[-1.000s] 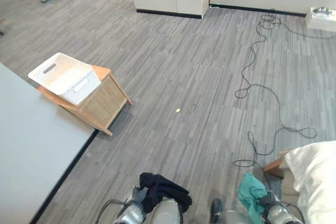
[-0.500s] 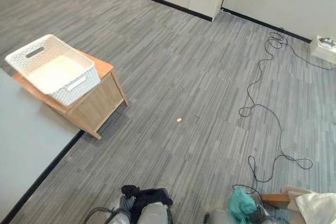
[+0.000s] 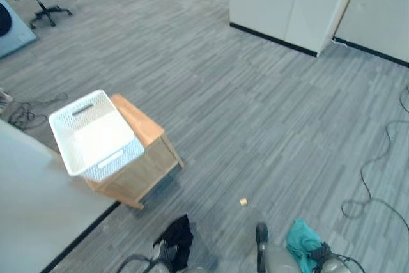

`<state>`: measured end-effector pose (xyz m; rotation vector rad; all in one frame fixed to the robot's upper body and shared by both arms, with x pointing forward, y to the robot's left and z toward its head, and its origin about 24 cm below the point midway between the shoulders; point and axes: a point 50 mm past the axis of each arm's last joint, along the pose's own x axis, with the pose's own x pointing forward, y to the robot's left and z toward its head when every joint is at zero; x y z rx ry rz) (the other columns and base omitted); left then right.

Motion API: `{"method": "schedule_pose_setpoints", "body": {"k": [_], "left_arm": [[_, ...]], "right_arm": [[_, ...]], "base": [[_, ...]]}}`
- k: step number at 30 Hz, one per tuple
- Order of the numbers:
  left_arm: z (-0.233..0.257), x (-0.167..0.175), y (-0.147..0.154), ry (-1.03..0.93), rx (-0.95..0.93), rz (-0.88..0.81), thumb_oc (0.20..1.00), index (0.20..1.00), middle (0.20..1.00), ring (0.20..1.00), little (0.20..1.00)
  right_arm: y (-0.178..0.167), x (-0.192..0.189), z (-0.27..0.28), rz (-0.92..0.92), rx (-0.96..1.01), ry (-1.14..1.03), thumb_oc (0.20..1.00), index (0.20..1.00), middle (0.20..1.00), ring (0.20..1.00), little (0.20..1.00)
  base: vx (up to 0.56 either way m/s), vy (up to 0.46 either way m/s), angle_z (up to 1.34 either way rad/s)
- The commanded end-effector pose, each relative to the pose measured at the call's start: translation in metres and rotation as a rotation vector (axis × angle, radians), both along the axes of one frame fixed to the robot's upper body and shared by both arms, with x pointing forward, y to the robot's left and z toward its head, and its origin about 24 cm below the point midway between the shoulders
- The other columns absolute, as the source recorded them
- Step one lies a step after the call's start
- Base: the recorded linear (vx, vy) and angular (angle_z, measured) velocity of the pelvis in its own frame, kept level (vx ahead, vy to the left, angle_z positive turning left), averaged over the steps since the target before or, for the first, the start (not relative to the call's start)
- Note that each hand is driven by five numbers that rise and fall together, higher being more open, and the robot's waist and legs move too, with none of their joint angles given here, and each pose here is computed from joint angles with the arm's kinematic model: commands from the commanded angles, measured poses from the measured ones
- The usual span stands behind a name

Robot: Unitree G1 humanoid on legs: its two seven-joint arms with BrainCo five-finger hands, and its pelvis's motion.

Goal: Tidy up the quilt and then pick up the clothes from the bed and put them into the laundry hamper.

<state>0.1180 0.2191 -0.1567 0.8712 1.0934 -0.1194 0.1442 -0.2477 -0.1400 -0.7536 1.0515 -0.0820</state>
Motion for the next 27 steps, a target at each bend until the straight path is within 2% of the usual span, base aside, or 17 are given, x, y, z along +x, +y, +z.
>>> {"method": "schedule_pose_setpoints", "body": {"k": [1, 5, 9, 12, 18, 21, 24, 27], "left_arm": [[0.013, 0.031, 0.006, -0.108, 0.036, -0.060, 0.200, 0.200, 0.200, 0.200, 0.200], [0.009, 0.024, 0.001, -0.083, 0.019, -0.080, 0.200, 0.200, 0.200, 0.200, 0.200], [0.004, 0.008, 0.007, -0.001, 0.040, -0.083, 0.200, 0.200, 0.200, 0.200, 0.200], [0.006, 0.011, 0.010, -0.008, 0.052, -0.090, 0.200, 0.200, 0.200, 0.200, 0.200], [0.013, 0.024, 0.014, -0.067, 0.062, -0.082, 0.200, 0.200, 0.200, 0.200, 0.200], [0.021, 0.047, 0.009, -0.131, 0.069, -0.146, 0.200, 0.200, 0.200, 0.200, 0.200], [0.022, 0.050, 0.011, -0.138, 0.076, -0.139, 0.200, 0.200, 0.200, 0.200, 0.200], [0.015, 0.038, 0.003, -0.117, 0.045, -0.106, 0.200, 0.200, 0.200, 0.200, 0.200]], "right_arm": [[-0.011, 0.021, 0.013, 0.091, -0.077, -0.053, 0.200, 0.200, 0.200, 0.200, 0.200], [-0.013, 0.018, 0.012, 0.082, -0.064, -0.046, 0.200, 0.200, 0.200, 0.200, 0.200], [-0.015, 0.001, 0.005, 0.020, -0.044, 0.002, 0.200, 0.200, 0.200, 0.200, 0.200], [-0.005, -0.016, -0.005, 0.002, -0.017, 0.059, 0.200, 0.200, 0.200, 0.200, 0.200], [0.006, 0.002, -0.001, 0.027, 0.019, 0.000, 0.200, 0.200, 0.200, 0.200, 0.200], [0.003, 0.009, 0.003, -0.021, 0.036, -0.058, 0.200, 0.200, 0.200, 0.200, 0.200], [-0.006, -0.002, 0.001, -0.014, -0.012, -0.004, 0.200, 0.200, 0.200, 0.200, 0.200], [-0.002, -0.016, -0.006, 0.031, -0.002, 0.069, 0.200, 0.200, 0.200, 0.200, 0.200]], "base": [[0.72, -0.076, 0.34], [0.62, 0.075, -0.05], [0.60, 0.105, 0.57], [0.52, 0.150, 0.57], [0.46, 0.043, 0.64], [0.61, -0.229, 1.18], [0.54, -0.274, 1.97], [0.42, -0.405, 1.73]]}}
